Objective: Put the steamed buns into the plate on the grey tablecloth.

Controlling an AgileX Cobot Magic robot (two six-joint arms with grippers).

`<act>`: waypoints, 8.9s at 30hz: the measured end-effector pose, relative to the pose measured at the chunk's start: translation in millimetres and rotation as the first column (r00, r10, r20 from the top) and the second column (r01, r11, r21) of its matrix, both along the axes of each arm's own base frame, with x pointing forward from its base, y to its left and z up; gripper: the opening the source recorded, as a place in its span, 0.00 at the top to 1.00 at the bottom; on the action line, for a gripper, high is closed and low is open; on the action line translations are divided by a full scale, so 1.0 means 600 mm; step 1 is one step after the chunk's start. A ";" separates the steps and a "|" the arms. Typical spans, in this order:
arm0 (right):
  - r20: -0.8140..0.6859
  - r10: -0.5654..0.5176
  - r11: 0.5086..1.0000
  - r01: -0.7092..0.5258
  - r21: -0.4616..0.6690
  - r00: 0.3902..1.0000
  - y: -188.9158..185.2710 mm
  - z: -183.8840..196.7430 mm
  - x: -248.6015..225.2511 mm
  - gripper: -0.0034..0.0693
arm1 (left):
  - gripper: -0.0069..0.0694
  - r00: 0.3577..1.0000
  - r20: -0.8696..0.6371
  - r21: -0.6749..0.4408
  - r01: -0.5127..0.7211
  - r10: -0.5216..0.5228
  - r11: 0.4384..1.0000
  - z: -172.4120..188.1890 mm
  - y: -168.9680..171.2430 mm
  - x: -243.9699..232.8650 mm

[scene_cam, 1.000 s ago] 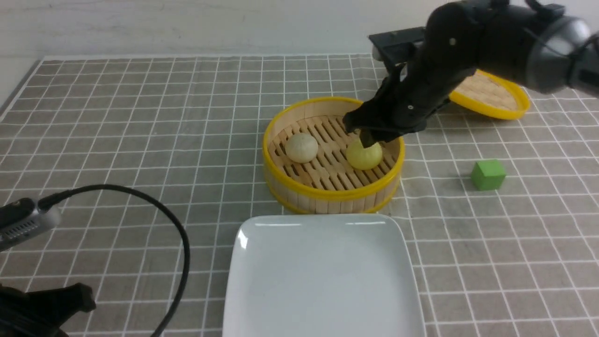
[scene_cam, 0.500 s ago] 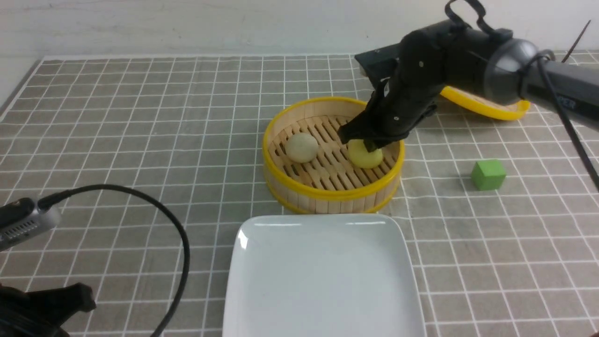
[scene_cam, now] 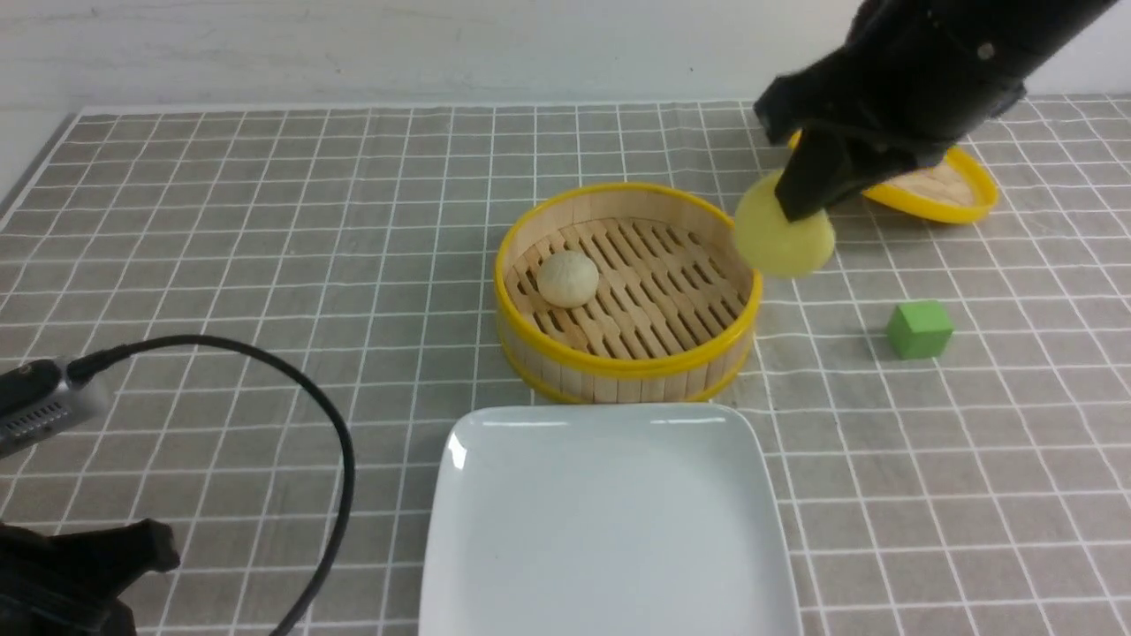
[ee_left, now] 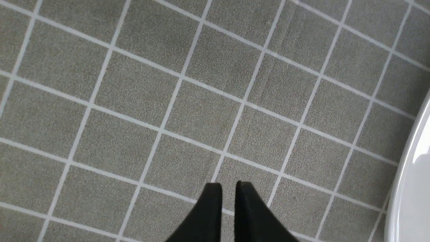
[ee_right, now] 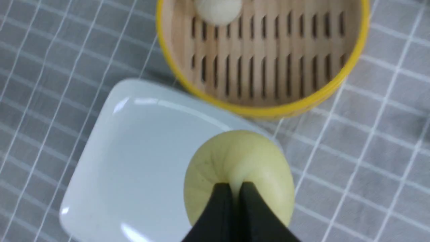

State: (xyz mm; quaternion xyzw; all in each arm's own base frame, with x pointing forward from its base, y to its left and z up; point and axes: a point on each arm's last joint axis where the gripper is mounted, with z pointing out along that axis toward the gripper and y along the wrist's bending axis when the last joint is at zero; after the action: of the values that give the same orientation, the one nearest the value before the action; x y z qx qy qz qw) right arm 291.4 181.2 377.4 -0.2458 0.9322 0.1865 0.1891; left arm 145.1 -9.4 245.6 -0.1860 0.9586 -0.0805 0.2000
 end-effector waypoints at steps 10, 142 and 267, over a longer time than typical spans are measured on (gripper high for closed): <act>-0.188 0.062 0.991 -0.083 -0.106 0.980 0.067 -0.246 -0.052 0.86 | 0.76 1.000 0.018 0.004 -0.001 0.000 1.000 0.001 0.001 0.002; 0.678 -0.317 0.921 0.044 0.387 0.663 -0.275 -0.187 -0.427 0.89 | 0.76 0.676 0.017 0.131 0.729 -0.737 0.671 0.055 -0.377 0.211; 0.635 -0.606 0.773 0.541 0.331 0.479 -0.303 -0.337 -0.398 0.69 | 0.84 0.597 0.789 -0.141 0.400 -0.141 0.906 0.044 -0.051 -0.123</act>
State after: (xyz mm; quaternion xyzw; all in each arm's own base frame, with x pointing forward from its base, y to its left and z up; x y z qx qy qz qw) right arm 52.5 -0.6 175.0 0.0362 0.8018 0.0418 0.5950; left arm 71.0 -39.8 272.1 -0.0134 0.7759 -0.3271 0.5393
